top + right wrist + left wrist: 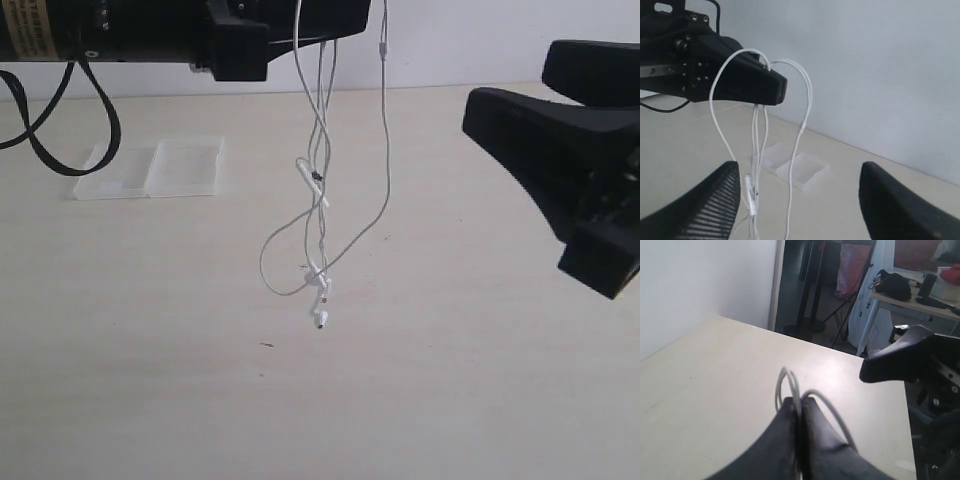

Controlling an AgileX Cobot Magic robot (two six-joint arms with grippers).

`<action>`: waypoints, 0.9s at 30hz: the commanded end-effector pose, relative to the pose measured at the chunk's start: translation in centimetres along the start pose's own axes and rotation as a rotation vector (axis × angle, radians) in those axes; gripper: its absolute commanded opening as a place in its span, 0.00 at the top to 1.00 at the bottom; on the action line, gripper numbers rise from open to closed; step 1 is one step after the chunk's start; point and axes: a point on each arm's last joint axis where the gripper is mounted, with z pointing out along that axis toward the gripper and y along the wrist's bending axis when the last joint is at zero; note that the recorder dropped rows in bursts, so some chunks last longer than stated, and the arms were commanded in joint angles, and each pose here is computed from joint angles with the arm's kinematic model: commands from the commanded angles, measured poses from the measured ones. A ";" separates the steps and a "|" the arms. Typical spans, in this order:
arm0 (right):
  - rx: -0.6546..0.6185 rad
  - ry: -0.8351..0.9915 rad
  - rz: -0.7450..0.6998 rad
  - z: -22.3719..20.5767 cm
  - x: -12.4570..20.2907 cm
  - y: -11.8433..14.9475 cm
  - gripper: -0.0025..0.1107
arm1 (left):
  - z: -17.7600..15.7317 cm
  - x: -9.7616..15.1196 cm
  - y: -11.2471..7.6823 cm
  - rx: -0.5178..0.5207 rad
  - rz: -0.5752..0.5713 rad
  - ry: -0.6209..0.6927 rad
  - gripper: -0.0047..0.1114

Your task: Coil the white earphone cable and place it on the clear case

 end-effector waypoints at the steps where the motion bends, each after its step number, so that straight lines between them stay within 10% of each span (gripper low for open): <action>1: -0.053 -0.027 0.004 1.3 1.0 1.0 0.41 | -0.3 -0.5 0.0 -0.013 -0.012 -0.023 0.96; 27: -0.111 -0.033 0.074 4.0 3.6 2.4 0.41 | -0.3 -0.6 0.1 -0.031 -0.033 -0.040 0.96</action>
